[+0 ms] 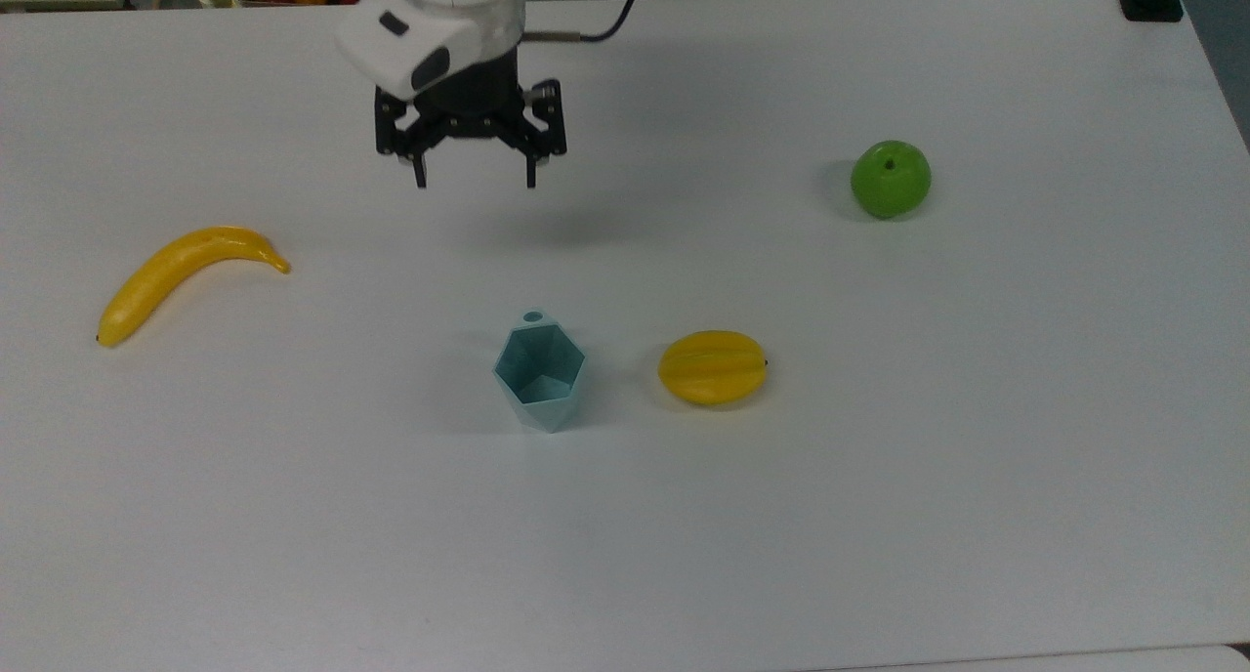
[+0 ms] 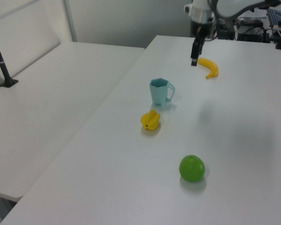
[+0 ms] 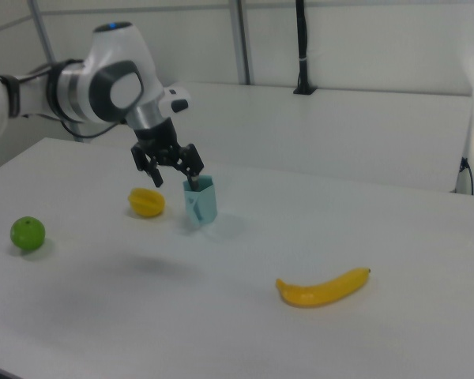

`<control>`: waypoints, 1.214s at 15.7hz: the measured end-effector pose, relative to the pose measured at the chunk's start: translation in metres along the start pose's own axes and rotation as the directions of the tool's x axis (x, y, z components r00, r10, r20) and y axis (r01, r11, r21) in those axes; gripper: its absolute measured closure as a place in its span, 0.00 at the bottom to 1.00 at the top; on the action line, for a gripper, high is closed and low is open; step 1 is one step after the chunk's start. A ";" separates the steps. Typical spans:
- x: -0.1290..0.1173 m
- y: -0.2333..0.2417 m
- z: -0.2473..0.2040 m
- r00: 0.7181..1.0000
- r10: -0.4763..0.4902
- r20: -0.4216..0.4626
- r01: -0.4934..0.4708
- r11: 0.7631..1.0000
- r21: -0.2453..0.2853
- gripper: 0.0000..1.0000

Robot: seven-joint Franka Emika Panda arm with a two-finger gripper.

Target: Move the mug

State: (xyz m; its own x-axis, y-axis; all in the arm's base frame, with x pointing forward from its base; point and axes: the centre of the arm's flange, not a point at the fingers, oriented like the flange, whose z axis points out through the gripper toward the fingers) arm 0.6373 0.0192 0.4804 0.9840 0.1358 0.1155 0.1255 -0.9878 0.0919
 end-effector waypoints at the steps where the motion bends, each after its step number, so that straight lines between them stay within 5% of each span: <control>1: 0.007 -0.002 0.018 1.000 -0.008 -0.012 0.008 1.000 0.000 0.00; 8: 0.035 -0.018 0.125 0.996 -0.048 -0.080 0.048 0.999 -0.002 0.04; 14: 0.042 -0.046 0.154 0.990 -0.085 -0.113 0.086 0.996 0.005 0.11; 17: 0.045 -0.050 0.152 0.988 -0.091 -0.122 0.092 0.996 0.004 0.41; 19: 0.046 -0.050 0.151 0.988 -0.091 -0.124 0.092 0.996 0.004 0.48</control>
State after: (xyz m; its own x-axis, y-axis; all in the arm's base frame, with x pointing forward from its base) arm 0.6954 0.0634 0.3315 0.9452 0.2332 0.2285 0.2159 -0.9715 0.0980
